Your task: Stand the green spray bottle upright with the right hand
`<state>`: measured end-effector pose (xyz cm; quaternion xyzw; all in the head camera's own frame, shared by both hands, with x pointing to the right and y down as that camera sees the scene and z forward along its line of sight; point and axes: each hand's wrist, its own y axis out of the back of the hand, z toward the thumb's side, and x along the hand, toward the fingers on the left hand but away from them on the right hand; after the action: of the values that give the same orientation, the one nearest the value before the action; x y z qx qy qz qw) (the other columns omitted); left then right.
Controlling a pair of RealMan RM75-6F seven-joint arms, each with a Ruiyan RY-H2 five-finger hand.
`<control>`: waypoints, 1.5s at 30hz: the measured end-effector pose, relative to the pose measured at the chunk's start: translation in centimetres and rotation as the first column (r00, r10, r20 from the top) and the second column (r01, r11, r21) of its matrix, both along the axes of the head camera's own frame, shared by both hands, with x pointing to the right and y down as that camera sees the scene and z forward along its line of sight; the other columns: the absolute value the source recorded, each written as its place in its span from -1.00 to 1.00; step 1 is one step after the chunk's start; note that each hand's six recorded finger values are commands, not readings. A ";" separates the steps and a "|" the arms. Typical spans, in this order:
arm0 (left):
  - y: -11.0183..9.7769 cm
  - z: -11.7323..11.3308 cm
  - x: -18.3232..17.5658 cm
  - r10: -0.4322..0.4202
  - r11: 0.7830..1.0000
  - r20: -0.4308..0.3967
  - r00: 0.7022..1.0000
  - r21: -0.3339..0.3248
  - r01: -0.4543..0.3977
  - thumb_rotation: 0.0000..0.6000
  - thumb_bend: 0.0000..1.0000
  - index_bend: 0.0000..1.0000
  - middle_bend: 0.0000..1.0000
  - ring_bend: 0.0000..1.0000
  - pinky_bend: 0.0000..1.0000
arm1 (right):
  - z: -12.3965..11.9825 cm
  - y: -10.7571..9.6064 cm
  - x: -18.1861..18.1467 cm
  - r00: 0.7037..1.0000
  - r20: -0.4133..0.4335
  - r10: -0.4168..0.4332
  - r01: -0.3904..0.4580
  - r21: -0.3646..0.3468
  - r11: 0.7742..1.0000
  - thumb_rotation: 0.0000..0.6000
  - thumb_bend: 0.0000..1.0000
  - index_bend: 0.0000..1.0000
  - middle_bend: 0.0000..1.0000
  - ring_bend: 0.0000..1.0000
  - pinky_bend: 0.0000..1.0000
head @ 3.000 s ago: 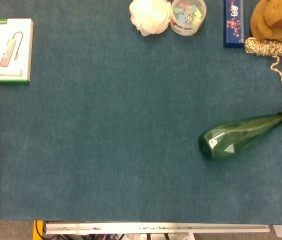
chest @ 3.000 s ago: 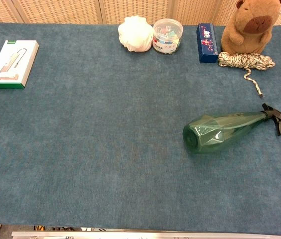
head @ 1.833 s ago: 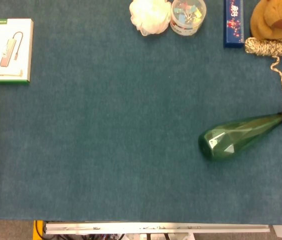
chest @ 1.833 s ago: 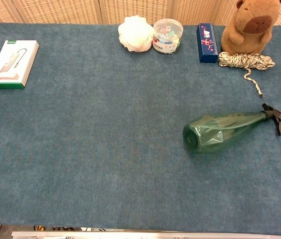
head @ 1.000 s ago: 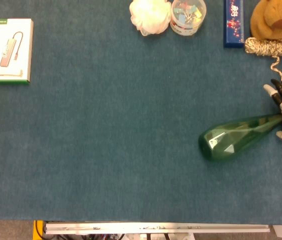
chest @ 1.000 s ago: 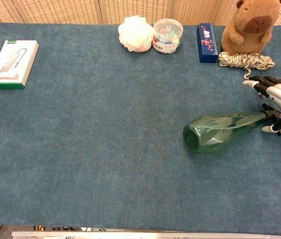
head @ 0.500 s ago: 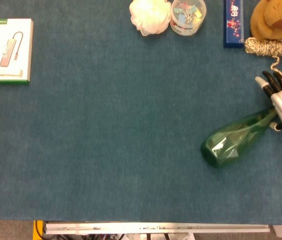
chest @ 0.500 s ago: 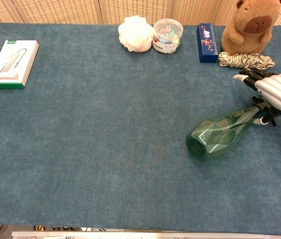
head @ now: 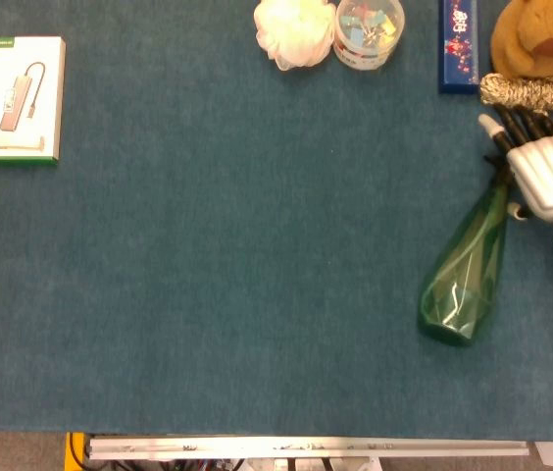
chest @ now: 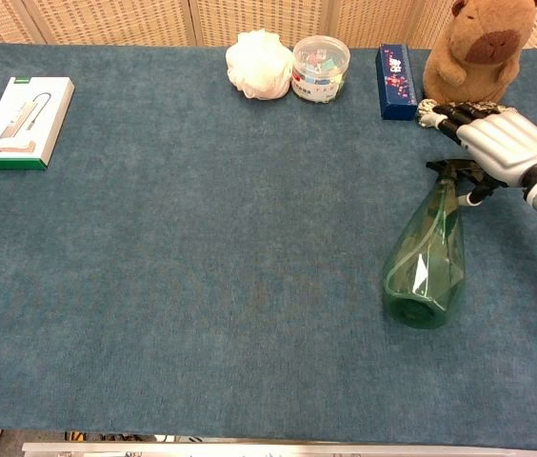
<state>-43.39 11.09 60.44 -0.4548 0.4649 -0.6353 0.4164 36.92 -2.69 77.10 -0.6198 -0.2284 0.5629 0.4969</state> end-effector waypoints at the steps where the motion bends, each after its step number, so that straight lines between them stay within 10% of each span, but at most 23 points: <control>1: 0.0 0.0 0.0 -0.001 1.000 0.000 1.000 0.000 0.001 1.00 -1.00 0.02 -0.14 -0.36 -0.08 | 0.1 -0.2 -0.3 1.000 0.004 -0.003 0.003 0.002 1.000 1.00 -1.00 -1.00 -0.95 -1.00 -0.65; 26: 0.1 -1.2 -0.4 -0.017 0.999 0.032 0.999 0.040 0.016 1.00 -1.00 0.02 -0.14 -0.36 -0.08 | 2.1 -1.8 -8.9 0.983 0.148 -0.108 0.104 0.035 0.994 1.00 -1.00 -0.97 -0.94 -1.00 -0.65; 45: 0.2 -2.3 -1.5 -0.070 0.996 0.080 0.994 0.069 0.064 1.00 -1.00 0.01 -0.14 -0.36 -0.08 | 0.7 1.3 -13.6 0.935 0.290 -0.206 0.214 0.003 0.977 1.00 -1.00 -0.96 -0.93 -1.00 -0.65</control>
<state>-44.90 11.24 58.11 -0.3985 0.4832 -0.6514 0.4282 23.28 -1.41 77.84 -0.7232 -0.2227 0.4132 0.5066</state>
